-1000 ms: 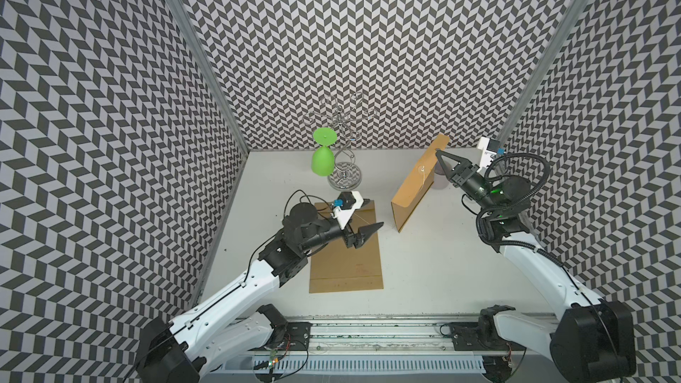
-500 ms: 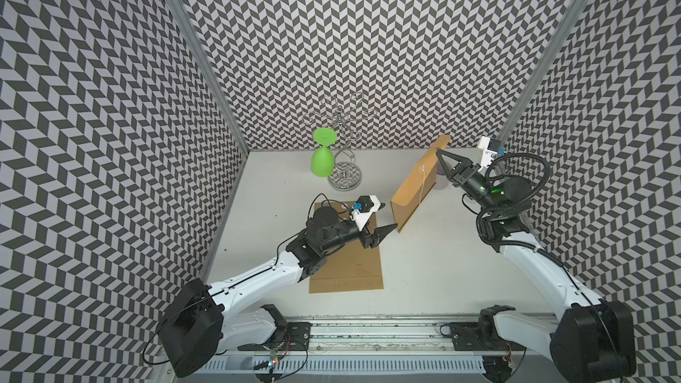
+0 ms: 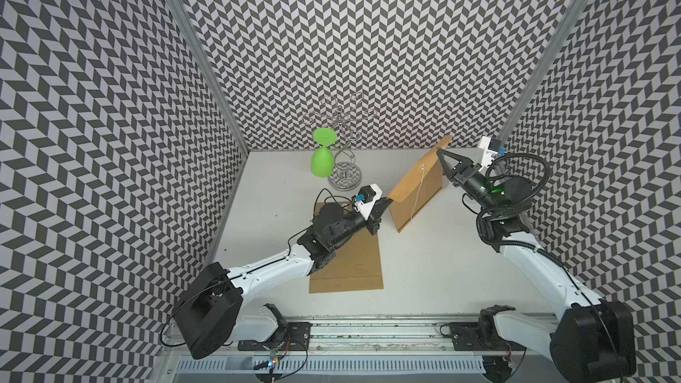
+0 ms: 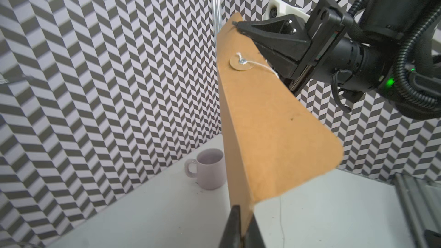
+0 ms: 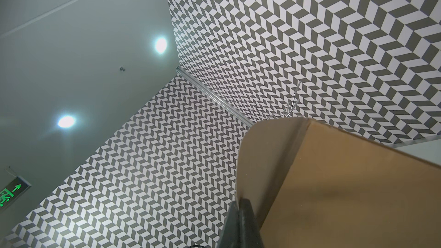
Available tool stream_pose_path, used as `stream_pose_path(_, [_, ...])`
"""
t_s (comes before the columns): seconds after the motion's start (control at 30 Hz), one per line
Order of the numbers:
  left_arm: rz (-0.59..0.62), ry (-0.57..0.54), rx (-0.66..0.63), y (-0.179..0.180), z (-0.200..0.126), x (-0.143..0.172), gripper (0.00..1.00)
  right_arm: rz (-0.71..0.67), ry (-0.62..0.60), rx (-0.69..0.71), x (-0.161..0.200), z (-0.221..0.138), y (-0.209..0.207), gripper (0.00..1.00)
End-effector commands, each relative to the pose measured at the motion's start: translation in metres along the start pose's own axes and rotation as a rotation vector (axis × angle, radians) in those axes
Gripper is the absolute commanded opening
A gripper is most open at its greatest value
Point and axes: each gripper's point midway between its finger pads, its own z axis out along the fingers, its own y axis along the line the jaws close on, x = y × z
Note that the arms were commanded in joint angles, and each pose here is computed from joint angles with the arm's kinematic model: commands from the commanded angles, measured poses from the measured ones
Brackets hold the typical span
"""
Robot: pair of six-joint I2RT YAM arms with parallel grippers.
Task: Close the mouth of the file bag
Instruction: Adjust the file bag.
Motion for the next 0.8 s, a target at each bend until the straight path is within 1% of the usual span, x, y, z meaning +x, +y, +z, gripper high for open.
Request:
stream_pose_path(0.0, [0.081, -0.129, 0.017, -0.003, -0.004, -0.055, 0.00, -0.054, -0.031, -0.026, -0.010, -0.004, 0.013, 0.08])
stream_pose_path(0.07, [0.113, -0.136, 0.020, -0.002, -0.007, -0.070, 0.00, -0.073, -0.022, 0.012, -0.014, -0.006, 0.010, 0.18])
stream_pose_path(0.13, [0.146, -0.130, 0.013, 0.006, -0.012, -0.082, 0.00, -0.119, -0.020, 0.049, -0.022, -0.010, 0.012, 0.31])
stream_pose_path(0.2, [0.168, -0.119, 0.004, 0.021, -0.017, -0.093, 0.00, -0.171, -0.029, 0.109, -0.034, -0.016, 0.013, 0.47])
stream_pose_path(0.27, [0.190, -0.101, 0.016, 0.032, -0.020, -0.100, 0.00, -0.232, -0.032, 0.154, -0.044, -0.018, 0.018, 0.60])
stream_pose_path(0.33, [0.221, -0.068, 0.056, 0.033, -0.022, -0.101, 0.00, -0.316, -0.009, 0.172, -0.052, -0.015, 0.030, 0.71])
stream_pose_path(0.4, [0.263, -0.036, 0.084, 0.032, -0.022, -0.102, 0.00, -0.415, 0.032, 0.189, -0.059, -0.009, 0.043, 0.86])
stream_pose_path(0.47, [0.287, -0.016, 0.106, 0.035, -0.024, -0.105, 0.00, -0.490, 0.073, 0.185, -0.061, -0.003, 0.054, 0.97])
stream_pose_path(0.5, [0.294, -0.012, 0.110, 0.037, -0.025, -0.107, 0.00, -0.525, 0.092, 0.174, -0.062, -0.001, 0.059, 1.00])
stream_pose_path(0.63, [0.315, 0.004, 0.131, 0.046, -0.030, -0.110, 0.00, -0.633, 0.166, 0.098, -0.057, 0.005, 0.082, 0.99])
stream_pose_path(0.73, [0.335, 0.021, 0.164, 0.042, -0.030, -0.109, 0.00, -0.693, 0.175, 0.133, -0.062, 0.005, 0.081, 0.99])
stream_pose_path(0.77, [0.337, 0.027, 0.166, 0.042, -0.030, -0.108, 0.00, -0.705, 0.177, 0.125, -0.062, 0.003, 0.084, 0.99])
